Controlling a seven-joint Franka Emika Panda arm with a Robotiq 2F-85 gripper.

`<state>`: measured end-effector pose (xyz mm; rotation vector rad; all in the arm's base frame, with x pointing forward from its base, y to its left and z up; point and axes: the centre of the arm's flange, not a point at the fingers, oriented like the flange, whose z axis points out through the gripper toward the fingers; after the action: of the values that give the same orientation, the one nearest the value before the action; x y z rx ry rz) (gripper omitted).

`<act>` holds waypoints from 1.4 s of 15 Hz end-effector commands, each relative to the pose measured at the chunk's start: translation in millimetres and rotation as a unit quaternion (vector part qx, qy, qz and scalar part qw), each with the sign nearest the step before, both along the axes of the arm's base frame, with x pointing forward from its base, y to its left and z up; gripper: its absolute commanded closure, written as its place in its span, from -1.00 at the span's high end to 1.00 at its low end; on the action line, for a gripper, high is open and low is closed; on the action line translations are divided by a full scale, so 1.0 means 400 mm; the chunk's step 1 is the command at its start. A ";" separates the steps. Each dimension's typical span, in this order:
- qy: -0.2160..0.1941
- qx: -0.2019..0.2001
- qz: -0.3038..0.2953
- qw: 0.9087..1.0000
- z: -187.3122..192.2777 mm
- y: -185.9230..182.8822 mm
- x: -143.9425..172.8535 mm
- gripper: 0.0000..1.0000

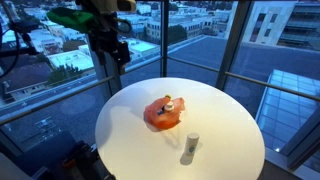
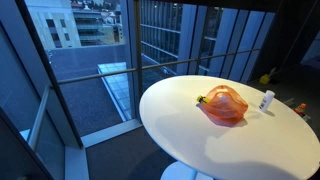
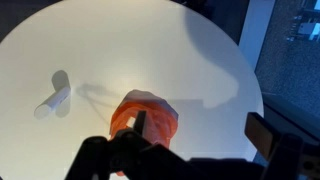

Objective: Remove the orange and white bottle from the plastic bag and place it on the table

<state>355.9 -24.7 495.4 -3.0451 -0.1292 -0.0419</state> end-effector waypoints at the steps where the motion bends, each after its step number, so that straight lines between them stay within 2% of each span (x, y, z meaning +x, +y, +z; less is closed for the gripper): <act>1: -0.001 0.000 0.000 1.000 0.001 0.000 0.000 1.00; 16: -0.001 0.000 0.000 1.000 0.002 0.000 0.000 1.00; 21: -0.012 -0.007 -0.027 1.000 0.007 -0.017 0.058 1.00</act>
<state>360.3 -27.8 494.6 -3.0487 -0.1006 -0.0561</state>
